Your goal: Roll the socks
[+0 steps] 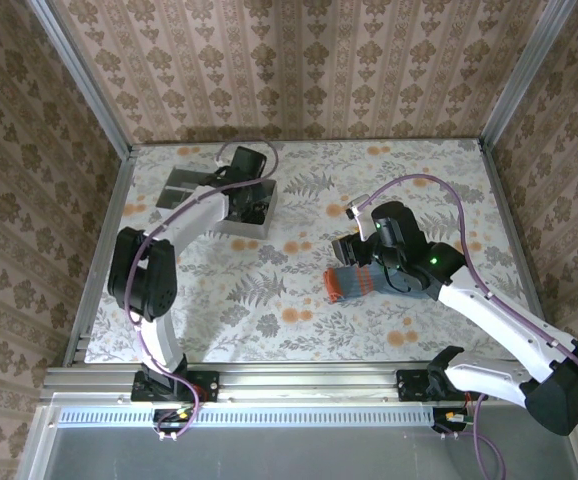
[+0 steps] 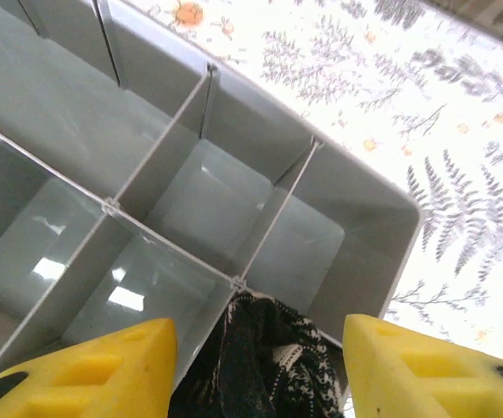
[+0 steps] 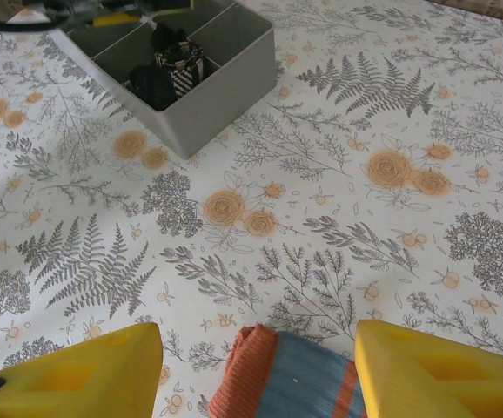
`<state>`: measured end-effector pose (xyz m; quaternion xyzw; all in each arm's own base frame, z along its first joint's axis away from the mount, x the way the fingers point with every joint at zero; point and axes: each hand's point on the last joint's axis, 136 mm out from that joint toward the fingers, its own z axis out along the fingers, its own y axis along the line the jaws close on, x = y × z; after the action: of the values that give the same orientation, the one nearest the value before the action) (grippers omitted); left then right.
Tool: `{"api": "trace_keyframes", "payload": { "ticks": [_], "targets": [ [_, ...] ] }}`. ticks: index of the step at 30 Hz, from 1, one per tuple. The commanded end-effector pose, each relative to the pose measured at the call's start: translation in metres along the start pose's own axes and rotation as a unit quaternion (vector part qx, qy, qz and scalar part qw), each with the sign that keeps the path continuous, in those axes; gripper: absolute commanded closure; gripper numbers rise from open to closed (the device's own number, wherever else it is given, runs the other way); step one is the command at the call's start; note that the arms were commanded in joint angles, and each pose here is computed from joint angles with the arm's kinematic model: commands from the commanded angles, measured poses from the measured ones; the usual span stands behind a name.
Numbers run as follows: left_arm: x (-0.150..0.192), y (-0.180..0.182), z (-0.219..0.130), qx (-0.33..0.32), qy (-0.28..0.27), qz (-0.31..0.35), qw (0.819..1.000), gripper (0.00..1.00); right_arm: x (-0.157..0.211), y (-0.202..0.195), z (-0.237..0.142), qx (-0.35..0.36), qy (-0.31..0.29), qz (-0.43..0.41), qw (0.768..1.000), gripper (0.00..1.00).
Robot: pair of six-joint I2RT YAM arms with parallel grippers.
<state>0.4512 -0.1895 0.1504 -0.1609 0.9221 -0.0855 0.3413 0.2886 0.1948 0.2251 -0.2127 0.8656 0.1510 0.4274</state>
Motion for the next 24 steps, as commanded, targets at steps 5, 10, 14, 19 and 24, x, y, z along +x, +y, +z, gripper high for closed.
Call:
{"api": "trace_keyframes", "payload": {
  "ticks": [5, 10, 14, 19, 24],
  "targets": [
    [-0.001, -0.009, -0.015, 0.053, 0.033, -0.025, 0.998, 0.62, 0.004, 0.001, 0.001, -0.007, 0.006, 0.007, 1.0, 0.4],
    [0.024, -0.017, -0.001, 0.084, 0.077, -0.03, 0.993, 0.81, 0.006, 0.001, 0.001, -0.008, 0.009, 0.009, 1.0, 0.41],
    [0.052, 0.007, 0.014, 0.037, 0.111, -0.035, 0.993, 1.0, 0.007, 0.002, 0.002, -0.008, 0.01, 0.011, 1.0, 0.41],
    [0.082, 0.029, 0.025, 0.01, 0.141, -0.047, 0.989, 1.0, 0.011, 0.003, 0.003, -0.013, 0.016, 0.019, 1.0, 0.42],
    [0.095, 0.032, 0.027, 0.006, 0.15, -0.062, 0.987, 1.0, 0.016, 0.003, 0.004, -0.014, 0.022, 0.022, 0.999, 0.42]
  ]
}}
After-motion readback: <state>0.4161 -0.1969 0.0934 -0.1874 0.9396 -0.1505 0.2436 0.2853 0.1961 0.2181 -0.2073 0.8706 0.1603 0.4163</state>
